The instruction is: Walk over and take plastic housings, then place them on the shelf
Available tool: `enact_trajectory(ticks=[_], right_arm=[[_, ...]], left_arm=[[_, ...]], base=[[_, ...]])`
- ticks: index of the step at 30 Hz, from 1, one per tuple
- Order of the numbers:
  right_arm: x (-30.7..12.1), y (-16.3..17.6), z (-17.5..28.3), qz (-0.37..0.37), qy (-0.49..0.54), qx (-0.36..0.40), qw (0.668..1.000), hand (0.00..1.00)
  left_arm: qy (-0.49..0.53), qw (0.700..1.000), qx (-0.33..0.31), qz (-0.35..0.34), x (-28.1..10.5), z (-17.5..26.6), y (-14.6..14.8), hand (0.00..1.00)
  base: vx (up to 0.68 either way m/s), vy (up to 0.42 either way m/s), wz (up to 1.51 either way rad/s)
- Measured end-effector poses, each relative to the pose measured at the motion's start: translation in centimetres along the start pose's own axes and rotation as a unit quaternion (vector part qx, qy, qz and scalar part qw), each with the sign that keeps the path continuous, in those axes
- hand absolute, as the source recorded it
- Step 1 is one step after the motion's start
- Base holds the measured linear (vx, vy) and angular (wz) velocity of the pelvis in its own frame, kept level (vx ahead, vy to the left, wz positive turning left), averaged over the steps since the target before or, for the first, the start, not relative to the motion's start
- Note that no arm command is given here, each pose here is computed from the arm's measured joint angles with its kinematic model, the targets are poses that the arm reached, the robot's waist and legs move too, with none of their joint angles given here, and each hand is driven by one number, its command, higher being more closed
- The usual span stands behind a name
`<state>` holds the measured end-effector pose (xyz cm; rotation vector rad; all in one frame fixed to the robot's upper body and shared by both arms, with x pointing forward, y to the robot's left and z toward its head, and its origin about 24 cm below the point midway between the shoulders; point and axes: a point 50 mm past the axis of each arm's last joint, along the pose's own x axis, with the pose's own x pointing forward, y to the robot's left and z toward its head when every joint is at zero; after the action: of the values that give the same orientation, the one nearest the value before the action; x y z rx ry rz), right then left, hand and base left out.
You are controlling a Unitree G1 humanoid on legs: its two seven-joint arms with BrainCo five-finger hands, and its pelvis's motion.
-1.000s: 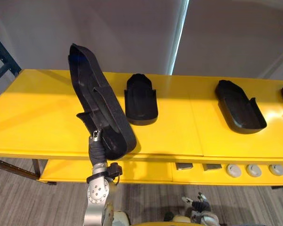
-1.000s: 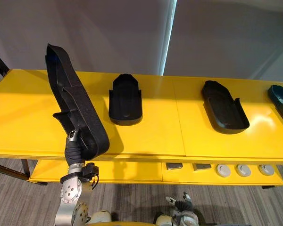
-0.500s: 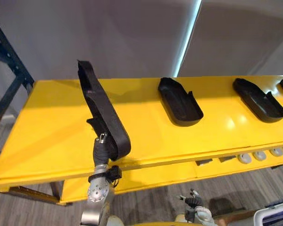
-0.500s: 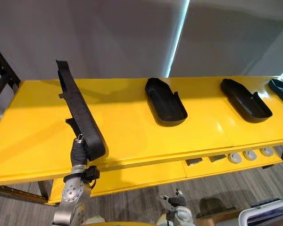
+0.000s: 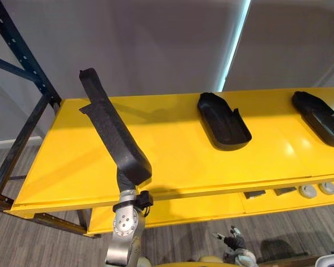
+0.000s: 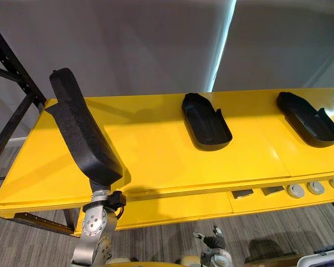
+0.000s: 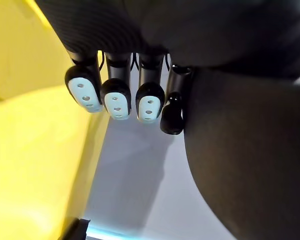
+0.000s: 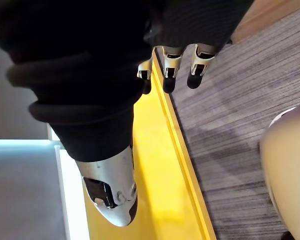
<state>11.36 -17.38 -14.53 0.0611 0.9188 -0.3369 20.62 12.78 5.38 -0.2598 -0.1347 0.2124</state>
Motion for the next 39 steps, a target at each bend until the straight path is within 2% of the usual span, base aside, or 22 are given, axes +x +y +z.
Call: enact_trajectory(ticks=[7, 13, 22, 30, 39], right_arm=[[-0.5, -0.3, -1.2, -0.005, 0.015, 0.002, 1.000, 0.00], [-1.1, -1.1, -2.7, -0.012, 0.035, 0.000, 0.999, 0.00], [-0.8, -1.2, -2.3, 0.006, 0.032, -0.014, 0.999, 0.00], [-0.6, -1.4, -2.1, 0.007, 0.031, -0.033, 0.999, 0.00], [-0.5, -1.7, -1.8, 0.015, 0.026, -0.043, 0.999, 0.00]], left_arm=[[0.015, 1.000, 0.024, 0.005, -0.6, -0.5, 0.8, 1.00], [0.013, 0.990, 0.136, 0.022, 0.2, -0.3, 3.2, 1.00], [0.039, 0.960, 0.268, 0.066, 2.2, -1.0, 7.3, 1.00], [0.081, 0.936, 0.330, 0.091, 2.7, -2.0, 9.7, 1.00], [0.107, 0.887, 0.439, 0.094, 5.4, -1.6, 12.9, 1.00]], base=[[-0.04, 0.035, -0.02], [-0.02, 0.019, 0.00], [0.02, 0.000, 0.03], [-0.03, 0.000, -0.03], [-0.05, -0.004, -0.01]])
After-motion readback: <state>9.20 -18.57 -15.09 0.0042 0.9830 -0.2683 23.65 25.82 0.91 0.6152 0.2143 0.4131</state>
